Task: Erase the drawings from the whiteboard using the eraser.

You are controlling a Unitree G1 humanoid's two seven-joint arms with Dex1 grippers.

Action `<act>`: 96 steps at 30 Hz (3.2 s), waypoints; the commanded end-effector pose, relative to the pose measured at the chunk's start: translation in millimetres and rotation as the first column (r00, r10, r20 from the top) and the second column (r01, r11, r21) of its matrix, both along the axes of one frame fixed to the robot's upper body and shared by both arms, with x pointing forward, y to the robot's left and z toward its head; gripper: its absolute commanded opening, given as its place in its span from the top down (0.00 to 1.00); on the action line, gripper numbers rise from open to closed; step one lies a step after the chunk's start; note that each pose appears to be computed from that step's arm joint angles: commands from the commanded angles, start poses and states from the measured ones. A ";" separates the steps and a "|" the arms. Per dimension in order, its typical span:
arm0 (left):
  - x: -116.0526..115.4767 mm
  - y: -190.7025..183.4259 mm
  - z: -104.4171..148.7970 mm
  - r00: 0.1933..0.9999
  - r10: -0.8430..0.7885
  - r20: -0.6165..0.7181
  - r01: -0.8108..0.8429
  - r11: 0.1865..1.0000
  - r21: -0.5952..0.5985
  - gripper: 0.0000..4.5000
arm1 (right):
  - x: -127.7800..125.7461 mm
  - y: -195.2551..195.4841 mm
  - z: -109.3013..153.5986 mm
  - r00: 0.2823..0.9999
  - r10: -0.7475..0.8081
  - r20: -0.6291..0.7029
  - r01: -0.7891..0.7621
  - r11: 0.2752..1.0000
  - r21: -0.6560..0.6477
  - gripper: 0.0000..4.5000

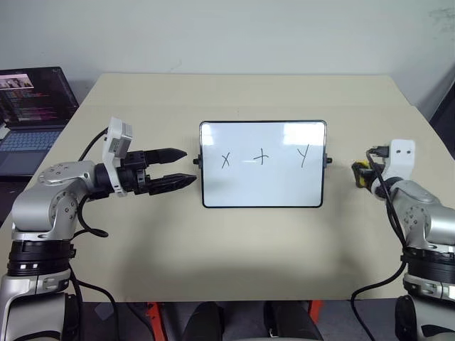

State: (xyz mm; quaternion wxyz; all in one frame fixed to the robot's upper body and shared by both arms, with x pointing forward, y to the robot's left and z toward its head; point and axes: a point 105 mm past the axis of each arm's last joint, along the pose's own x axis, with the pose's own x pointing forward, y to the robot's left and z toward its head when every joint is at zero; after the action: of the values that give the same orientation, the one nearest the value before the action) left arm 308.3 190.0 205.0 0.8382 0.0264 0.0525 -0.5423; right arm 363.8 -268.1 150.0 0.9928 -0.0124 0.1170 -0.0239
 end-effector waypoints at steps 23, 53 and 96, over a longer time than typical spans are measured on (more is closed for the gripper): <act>2.5 -4.7 4.6 0.999 -0.013 0.041 0.013 1.000 -0.004 0.00 | 3.9 73.3 84.3 0.867 0.345 0.360 -0.238 0.921 -0.308 0.76; -2.5 -2.9 8.4 0.999 -0.005 0.047 0.005 1.000 0.009 0.00 | 10.4 124.7 47.6 0.828 0.478 0.294 -0.409 0.873 -0.267 0.76; -2.0 -0.2 7.7 0.999 0.004 0.041 -0.005 1.000 0.010 0.00 | -31.2 109.9 50.0 0.859 0.425 0.285 -0.360 0.898 -0.253 0.76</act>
State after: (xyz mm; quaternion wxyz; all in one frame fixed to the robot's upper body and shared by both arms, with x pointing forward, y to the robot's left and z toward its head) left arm 307.7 188.5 201.2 0.8418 0.0279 0.0564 -0.5361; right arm 333.7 -162.0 167.3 0.9773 -0.1272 0.0028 0.1691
